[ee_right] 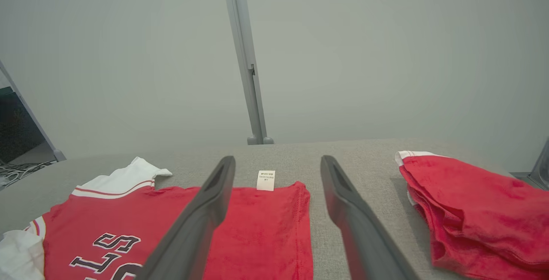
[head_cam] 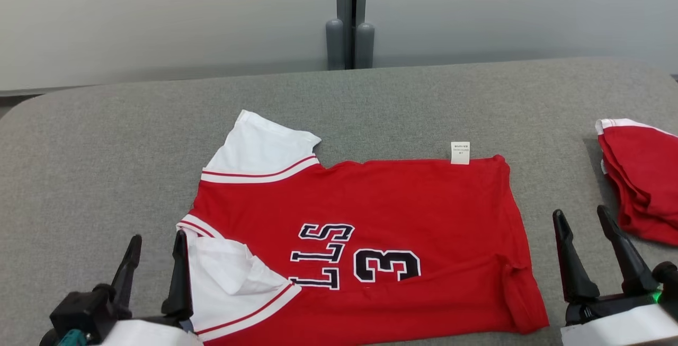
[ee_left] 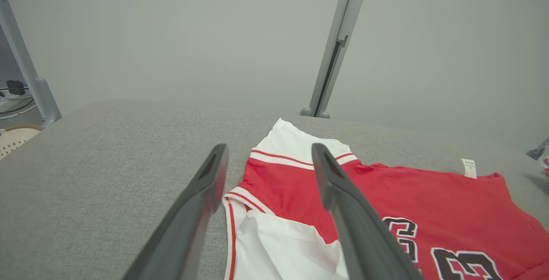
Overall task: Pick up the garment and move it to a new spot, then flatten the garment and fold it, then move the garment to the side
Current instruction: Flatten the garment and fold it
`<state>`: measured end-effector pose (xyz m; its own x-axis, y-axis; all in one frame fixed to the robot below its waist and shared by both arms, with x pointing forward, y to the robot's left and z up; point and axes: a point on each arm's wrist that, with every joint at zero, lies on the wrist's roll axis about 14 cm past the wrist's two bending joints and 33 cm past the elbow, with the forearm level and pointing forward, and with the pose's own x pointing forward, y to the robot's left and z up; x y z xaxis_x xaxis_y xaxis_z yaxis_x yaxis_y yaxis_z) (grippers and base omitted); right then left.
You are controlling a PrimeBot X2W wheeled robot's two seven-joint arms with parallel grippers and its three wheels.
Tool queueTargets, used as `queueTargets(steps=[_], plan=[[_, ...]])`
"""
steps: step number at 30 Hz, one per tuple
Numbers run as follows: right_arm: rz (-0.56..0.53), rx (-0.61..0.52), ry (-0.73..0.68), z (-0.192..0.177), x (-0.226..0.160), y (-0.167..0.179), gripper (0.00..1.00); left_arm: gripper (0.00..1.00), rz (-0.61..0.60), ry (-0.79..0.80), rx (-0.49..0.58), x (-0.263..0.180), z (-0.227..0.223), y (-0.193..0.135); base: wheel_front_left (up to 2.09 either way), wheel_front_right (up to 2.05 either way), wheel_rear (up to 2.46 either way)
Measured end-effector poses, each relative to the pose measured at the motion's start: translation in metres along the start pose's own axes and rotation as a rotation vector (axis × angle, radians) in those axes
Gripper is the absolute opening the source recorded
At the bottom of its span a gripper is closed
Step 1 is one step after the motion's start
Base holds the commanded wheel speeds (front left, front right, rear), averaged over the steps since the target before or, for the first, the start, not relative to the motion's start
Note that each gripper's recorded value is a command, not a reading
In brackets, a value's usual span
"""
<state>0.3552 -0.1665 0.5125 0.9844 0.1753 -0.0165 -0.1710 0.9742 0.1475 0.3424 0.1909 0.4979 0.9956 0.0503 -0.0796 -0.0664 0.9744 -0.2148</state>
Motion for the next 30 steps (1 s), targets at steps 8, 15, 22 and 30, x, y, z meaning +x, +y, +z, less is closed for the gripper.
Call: queueTargets(steps=[8,15,22,30], plan=[[-0.004,0.017,0.008,-0.009,0.031,-0.004,1.00,1.00,-0.146,0.034,-0.039,0.073,-0.012,-0.039,0.00,0.00,0.00],[-0.031,0.042,0.051,-0.036,0.055,-0.014,1.00,1.00,-0.293,0.227,-0.027,0.163,-0.067,-0.077,0.00,0.00,0.00],[-0.081,0.059,0.086,-0.055,0.059,-0.028,1.00,1.00,-0.310,0.394,0.048,0.214,-0.111,-0.082,0.00,0.00,0.00],[-0.130,0.080,0.104,-0.069,0.058,-0.042,1.00,0.67,-0.273,0.594,0.142,0.233,-0.154,-0.067,0.00,0.00,0.00]])
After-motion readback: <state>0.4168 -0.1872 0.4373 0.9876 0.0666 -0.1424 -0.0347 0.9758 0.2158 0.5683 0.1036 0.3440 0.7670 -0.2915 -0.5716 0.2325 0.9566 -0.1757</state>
